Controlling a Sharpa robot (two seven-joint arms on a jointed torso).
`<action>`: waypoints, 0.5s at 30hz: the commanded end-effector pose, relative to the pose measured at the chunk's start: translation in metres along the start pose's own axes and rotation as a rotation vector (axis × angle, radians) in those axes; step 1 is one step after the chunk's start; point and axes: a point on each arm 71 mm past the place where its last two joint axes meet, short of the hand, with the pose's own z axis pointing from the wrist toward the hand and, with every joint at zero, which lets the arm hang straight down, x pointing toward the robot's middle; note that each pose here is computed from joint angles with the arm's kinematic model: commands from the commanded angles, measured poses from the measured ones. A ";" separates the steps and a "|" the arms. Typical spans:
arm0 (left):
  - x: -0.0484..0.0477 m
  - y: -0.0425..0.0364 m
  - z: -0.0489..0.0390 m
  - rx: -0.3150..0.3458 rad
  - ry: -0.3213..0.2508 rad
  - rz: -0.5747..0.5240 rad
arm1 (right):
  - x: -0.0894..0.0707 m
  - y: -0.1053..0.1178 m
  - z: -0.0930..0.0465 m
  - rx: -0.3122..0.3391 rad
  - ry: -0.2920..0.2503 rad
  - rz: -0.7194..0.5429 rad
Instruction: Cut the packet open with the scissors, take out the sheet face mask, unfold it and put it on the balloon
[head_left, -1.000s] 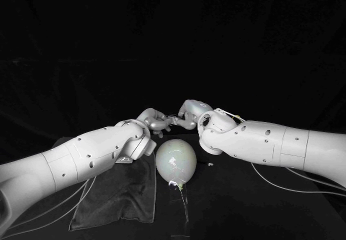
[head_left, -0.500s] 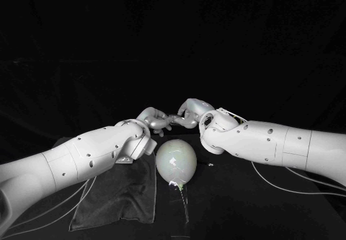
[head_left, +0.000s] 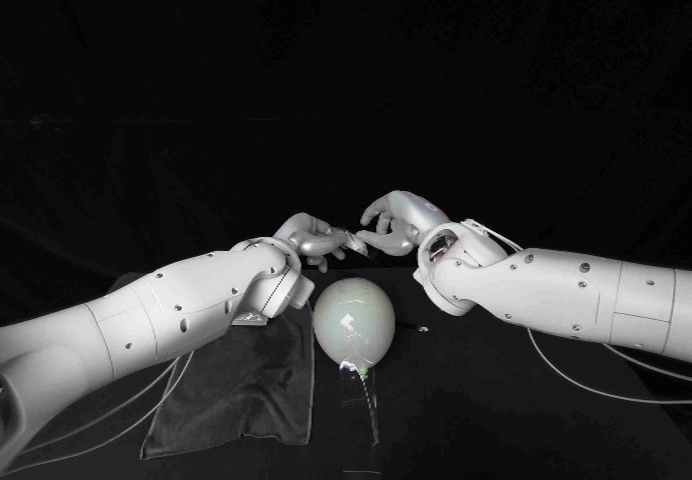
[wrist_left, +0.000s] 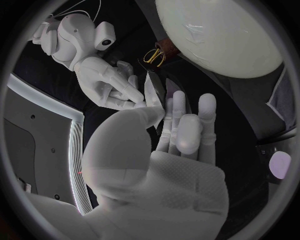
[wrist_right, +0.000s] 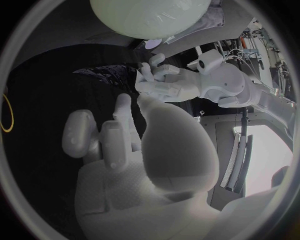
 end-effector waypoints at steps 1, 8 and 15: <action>-0.0001 -0.0022 0.0001 0.013 0.005 -0.013 | -0.005 0.005 -0.006 -0.088 -0.029 -0.027; -0.0005 -0.0014 0.0000 0.007 0.006 -0.016 | -0.016 0.005 -0.016 -0.163 -0.114 -0.054; -0.0005 -0.0010 -0.0001 0.004 0.009 -0.017 | -0.014 0.017 -0.028 -0.258 -0.083 -0.098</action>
